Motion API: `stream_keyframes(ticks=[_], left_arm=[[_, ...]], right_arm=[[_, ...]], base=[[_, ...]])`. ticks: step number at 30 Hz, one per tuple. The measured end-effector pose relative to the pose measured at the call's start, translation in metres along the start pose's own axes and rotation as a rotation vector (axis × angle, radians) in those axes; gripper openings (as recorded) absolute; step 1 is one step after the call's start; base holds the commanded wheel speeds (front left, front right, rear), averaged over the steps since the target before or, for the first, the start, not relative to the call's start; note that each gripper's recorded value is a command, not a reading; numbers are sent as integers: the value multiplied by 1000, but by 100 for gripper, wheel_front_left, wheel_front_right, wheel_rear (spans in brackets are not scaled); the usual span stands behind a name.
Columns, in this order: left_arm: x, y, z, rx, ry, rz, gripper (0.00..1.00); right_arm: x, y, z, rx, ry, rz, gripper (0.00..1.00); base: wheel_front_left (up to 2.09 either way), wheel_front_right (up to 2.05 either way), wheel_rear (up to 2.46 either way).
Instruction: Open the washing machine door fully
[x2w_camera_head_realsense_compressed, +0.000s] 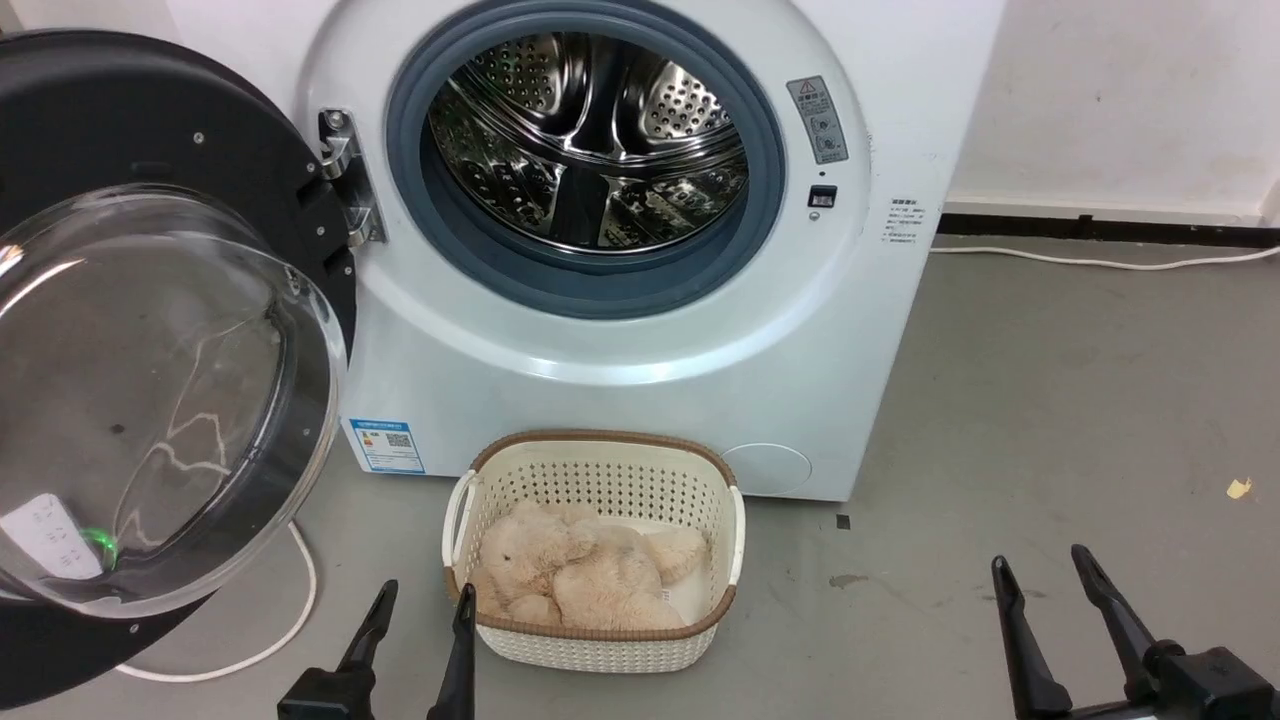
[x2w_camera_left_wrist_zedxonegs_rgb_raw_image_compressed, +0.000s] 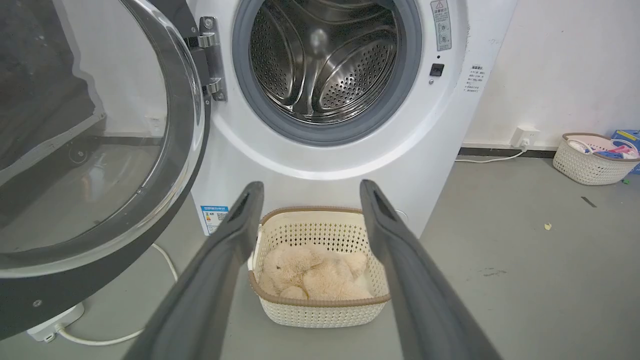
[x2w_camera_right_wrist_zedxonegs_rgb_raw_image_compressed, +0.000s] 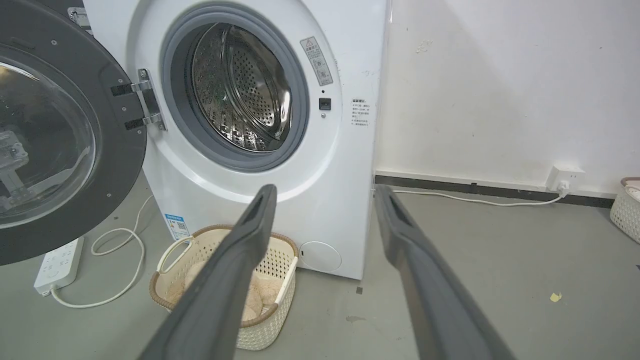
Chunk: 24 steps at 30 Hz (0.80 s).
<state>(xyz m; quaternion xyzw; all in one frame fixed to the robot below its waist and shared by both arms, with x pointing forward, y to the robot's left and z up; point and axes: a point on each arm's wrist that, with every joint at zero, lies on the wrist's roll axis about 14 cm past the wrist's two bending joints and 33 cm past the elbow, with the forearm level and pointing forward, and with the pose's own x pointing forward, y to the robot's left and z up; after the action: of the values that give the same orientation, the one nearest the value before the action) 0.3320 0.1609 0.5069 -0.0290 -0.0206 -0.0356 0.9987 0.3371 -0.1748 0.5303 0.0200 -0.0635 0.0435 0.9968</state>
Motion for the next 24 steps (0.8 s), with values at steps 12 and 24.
stream_keyframes(ticks=[12,24], left_arm=[[1,1,0,0,-4,14,100],[2,1,2,-2,-10,15,0]], right_arm=[[-1,-1,-3,2,9,-2,100],[-1,-1,-5,6,14,-3,0]], base=[[0,0,0],[0,0,0]])
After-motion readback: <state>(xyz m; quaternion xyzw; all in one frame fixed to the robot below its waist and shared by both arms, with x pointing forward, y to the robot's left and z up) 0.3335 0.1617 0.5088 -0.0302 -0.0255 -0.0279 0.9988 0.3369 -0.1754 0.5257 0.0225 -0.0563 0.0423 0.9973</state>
